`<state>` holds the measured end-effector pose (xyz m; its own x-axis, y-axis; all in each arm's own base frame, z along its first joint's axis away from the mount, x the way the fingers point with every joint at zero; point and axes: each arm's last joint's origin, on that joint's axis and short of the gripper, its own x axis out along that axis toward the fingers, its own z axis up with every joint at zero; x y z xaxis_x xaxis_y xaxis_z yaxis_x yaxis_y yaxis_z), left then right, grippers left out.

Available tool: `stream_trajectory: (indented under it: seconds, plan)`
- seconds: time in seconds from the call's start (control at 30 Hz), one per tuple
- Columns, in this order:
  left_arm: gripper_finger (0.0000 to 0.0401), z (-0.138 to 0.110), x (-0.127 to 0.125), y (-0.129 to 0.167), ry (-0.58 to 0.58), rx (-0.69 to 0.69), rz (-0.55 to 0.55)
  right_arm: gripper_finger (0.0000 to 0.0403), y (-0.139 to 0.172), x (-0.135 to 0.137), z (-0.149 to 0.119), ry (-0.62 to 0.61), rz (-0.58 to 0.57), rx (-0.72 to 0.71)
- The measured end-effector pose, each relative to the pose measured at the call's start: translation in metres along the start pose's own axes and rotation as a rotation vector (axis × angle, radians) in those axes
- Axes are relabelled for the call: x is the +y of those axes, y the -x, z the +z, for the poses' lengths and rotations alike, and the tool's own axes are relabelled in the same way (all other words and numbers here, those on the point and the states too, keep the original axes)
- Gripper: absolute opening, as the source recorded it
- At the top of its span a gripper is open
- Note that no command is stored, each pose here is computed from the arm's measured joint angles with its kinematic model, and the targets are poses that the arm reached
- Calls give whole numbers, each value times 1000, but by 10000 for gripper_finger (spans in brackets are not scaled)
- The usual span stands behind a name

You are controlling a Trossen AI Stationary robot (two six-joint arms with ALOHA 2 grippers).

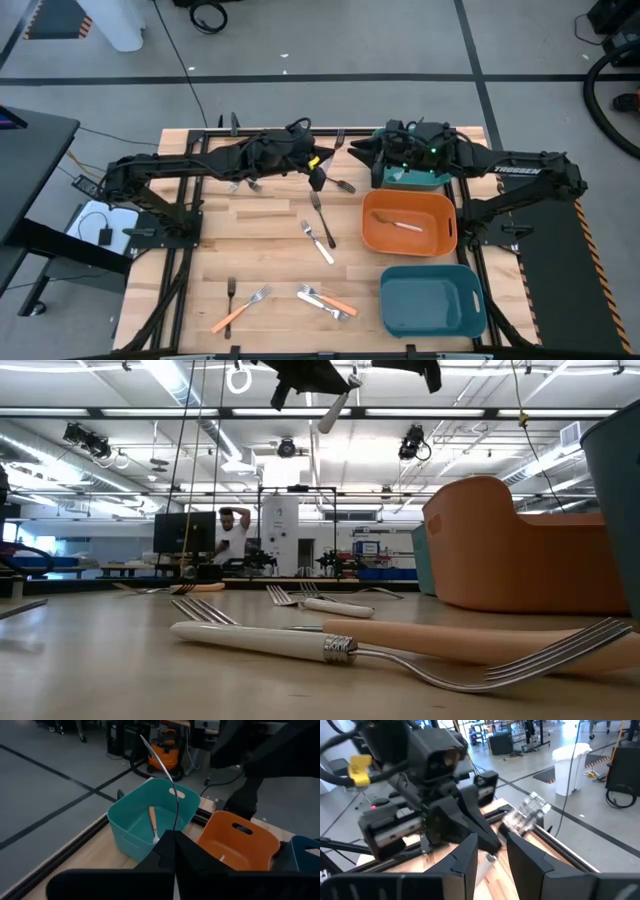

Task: Sort silverware by color (type)
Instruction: Put the white fork into the orange bin

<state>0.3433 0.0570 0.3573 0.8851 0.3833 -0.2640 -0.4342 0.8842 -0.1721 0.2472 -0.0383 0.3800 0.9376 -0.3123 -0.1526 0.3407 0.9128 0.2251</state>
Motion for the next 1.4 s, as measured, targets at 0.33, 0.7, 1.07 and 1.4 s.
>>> stream_trajectory:
  seconds: [0.33, 0.7, 1.07, 1.4]
  plan:
    - [1, 7, -12, 3, -22, -71, -128, 113, 5, 0, 1, -11, 23, 7]
    - [1, 5, -14, 0, -24, -60, -170, 112, -5, 3, 0, -31, 83, -4]
    - [1, 5, -14, -2, -18, -67, -171, 37, -10, 4, 0, -10, 97, -20]
    - [37, 4, -15, -1, -22, -56, -176, 7, -6, 11, -3, 20, 155, 11]
